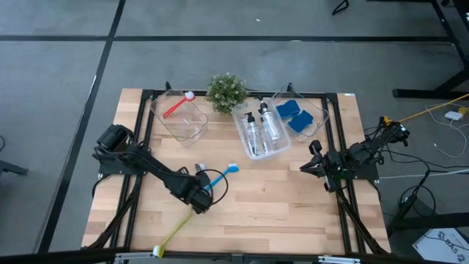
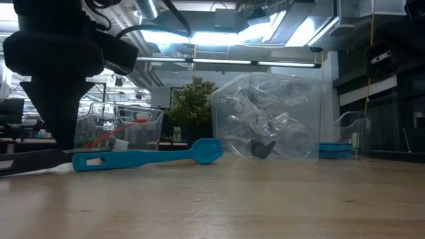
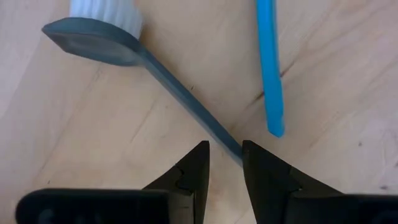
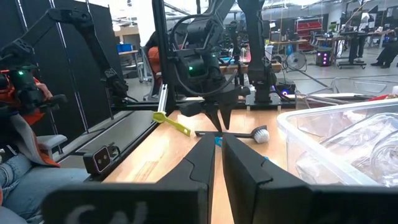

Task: Pick & Place Kitchen Sink Supplies
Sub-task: Put the gray dish brush into the left transparent bin

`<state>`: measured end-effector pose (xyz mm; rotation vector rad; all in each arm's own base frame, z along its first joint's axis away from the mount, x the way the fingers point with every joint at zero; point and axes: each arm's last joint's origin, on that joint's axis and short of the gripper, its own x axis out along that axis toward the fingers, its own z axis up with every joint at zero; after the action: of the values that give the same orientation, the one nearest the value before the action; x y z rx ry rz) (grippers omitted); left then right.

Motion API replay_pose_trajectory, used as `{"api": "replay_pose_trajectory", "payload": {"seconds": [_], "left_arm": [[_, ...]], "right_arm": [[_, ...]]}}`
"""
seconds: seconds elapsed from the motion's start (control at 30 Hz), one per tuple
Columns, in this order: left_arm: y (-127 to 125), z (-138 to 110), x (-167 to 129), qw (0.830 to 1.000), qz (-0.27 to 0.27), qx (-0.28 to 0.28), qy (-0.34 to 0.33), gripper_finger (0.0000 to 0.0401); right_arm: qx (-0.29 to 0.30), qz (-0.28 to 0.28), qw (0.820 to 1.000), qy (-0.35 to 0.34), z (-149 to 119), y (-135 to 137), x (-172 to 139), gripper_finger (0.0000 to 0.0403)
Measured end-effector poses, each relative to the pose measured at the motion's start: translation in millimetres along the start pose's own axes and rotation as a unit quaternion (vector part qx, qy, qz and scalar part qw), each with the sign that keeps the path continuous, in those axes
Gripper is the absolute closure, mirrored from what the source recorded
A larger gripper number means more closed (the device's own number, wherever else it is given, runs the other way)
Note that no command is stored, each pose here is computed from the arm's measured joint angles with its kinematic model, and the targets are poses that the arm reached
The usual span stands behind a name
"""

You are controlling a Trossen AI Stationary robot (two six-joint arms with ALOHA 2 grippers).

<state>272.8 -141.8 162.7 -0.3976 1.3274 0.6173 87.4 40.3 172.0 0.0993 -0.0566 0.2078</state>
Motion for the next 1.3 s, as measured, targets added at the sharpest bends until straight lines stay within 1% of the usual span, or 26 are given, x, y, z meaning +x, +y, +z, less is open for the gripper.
{"api": "replay_pose_trajectory", "payload": {"seconds": [0.2, 0.43, 0.67, 0.77, 0.93, 0.97, 1.13, 1.23, 1.3], "left_arm": [[4.4, 0.9, 5.1, 1.000, 0.007, -0.014, 0.008, 0.0313], [15.7, -8.2, 18.6, 0.998, 0.032, -0.041, 0.026, 0.0313], [20.3, -10.9, 23.3, 0.998, 0.046, -0.043, 0.022, 0.0313], [21.9, -12.5, 25.1, 0.998, 0.044, -0.043, 0.030, 0.0326], [23.4, -14.5, 28.8, 0.998, 0.040, -0.044, 0.035, 0.0381], [24.0, -14.8, 29.6, 0.998, 0.040, -0.044, 0.036, 0.0385], [25.4, -13.3, 29.1, 0.998, 0.038, -0.036, 0.038, 0.0385], [27.1, -12.4, 23.6, 0.999, 0.030, -0.039, 0.024, 0.0385], [31.5, -12.9, 19.9, 0.998, 0.035, -0.038, 0.023, 0.0385]], "right_arm": [[0.000, 0.000, 1.000, 0.000, 0.0, 0.0, 0.0, 0.0370], [0.000, 0.000, 1.000, 0.000, 0.0, 0.0, 0.0, 0.0370], [0.000, 0.000, 1.000, 0.000, 0.0, 0.0, 0.0, 0.0370], [0.000, 0.000, 1.000, 0.000, 0.0, 0.0, 0.0, 0.0370], [0.000, 0.000, 1.000, 0.000, 0.0, 0.0, 0.0, 0.0370], [0.000, 0.000, 1.000, 0.000, 0.0, 0.0, 0.0, 0.0370], [0.000, 0.000, 1.000, 0.000, 0.0, 0.0, 0.0, 0.0370], [0.000, 0.000, 1.000, 0.000, 0.0, 0.0, 0.0, 0.0370], [0.000, 0.000, 1.000, 0.000, 0.0, 0.0, 0.0, 0.0370]]}}
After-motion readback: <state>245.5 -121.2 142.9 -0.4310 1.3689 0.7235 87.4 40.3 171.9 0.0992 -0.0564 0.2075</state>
